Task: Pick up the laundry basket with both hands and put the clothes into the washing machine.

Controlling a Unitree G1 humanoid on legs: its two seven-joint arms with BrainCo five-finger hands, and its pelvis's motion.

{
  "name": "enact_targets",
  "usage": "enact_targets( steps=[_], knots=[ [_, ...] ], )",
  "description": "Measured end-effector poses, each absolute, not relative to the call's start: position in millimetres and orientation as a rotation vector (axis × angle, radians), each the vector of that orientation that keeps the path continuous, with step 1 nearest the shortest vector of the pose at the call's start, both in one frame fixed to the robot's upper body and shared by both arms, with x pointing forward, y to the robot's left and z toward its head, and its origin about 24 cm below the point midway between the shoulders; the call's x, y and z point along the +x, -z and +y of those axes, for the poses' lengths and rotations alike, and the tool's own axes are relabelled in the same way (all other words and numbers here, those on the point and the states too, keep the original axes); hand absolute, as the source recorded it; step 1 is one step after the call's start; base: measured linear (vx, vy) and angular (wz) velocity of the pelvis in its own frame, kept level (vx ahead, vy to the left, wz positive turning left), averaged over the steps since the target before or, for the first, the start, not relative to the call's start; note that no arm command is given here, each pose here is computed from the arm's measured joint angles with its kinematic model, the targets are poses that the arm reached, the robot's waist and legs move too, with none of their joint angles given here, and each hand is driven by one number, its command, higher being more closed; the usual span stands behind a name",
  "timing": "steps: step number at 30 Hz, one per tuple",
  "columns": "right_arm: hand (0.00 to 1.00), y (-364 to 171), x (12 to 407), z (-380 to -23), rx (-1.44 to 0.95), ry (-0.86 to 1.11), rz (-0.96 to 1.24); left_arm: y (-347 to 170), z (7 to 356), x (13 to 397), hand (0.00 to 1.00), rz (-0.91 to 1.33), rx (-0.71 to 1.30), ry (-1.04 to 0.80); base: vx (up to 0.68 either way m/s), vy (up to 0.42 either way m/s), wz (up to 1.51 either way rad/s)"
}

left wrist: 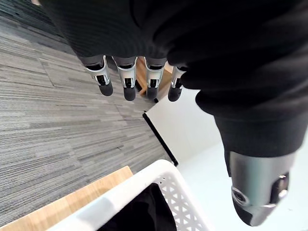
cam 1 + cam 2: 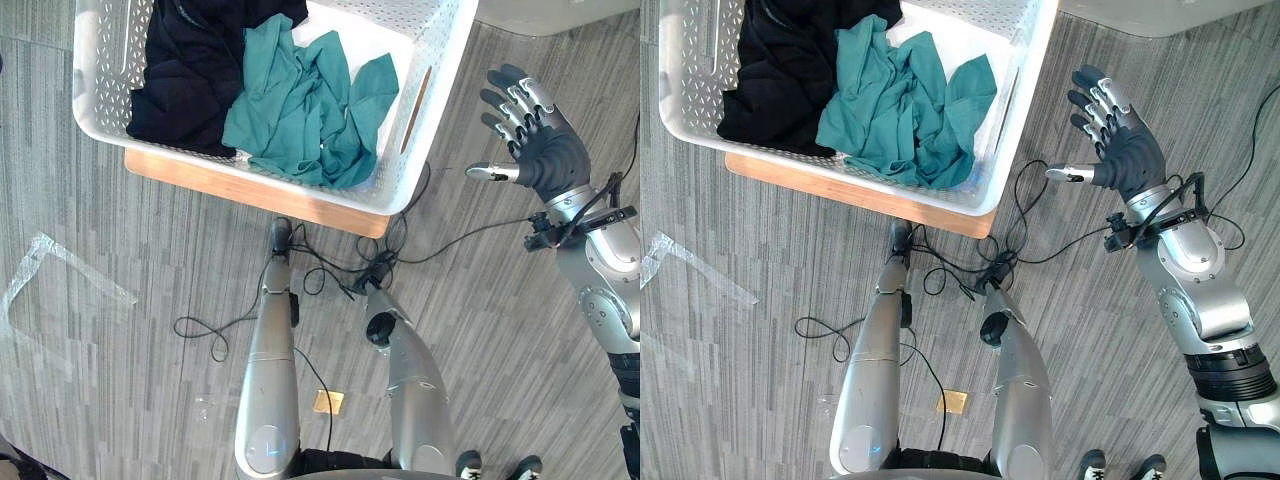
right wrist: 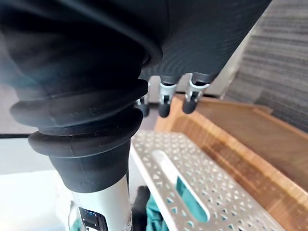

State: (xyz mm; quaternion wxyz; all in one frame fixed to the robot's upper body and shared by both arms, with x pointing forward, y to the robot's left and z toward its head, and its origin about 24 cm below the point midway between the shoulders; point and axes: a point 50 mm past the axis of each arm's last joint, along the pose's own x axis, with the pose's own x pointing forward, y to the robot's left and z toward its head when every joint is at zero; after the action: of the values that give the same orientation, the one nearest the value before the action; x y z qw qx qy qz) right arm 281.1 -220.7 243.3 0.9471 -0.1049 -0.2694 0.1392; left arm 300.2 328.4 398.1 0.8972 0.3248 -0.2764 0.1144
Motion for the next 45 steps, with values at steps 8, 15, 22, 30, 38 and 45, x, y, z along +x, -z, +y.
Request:
enact_targets(
  steps=[8,15,22,30,38,45],
  knots=[
    [0.0,-245,281,-220,-0.252,-0.278,-0.562,-393,362,300,0.0,-0.441,0.758,-0.409,0.0,0.002,-0.15],
    [0.0,-257,270,-231,-0.261,-0.206,-0.634,-413,353,307,0.0,-0.488,0.736,-0.464,0.01,0.002,-0.03],
    [0.0,-255,261,-229,-0.25,-0.19,-0.674,-420,360,300,0.0,-0.531,0.668,-0.538,0.03,-0.011,-0.04],
    [0.0,-258,260,-228,-0.26,-0.197,-0.683,-411,330,320,0.0,-0.478,0.778,-0.341,0.02,-0.005,-0.01],
    [0.0,-268,261,-224,-0.347,-0.24,-0.674,-391,308,329,0.0,-0.396,0.922,-0.171,0.01,-0.002,-0.04],
    [0.0,-267,262,-221,-0.362,-0.263,-0.661,-379,320,331,0.0,-0.35,0.955,-0.194,0.02,-0.014,-0.05]
  ],
)
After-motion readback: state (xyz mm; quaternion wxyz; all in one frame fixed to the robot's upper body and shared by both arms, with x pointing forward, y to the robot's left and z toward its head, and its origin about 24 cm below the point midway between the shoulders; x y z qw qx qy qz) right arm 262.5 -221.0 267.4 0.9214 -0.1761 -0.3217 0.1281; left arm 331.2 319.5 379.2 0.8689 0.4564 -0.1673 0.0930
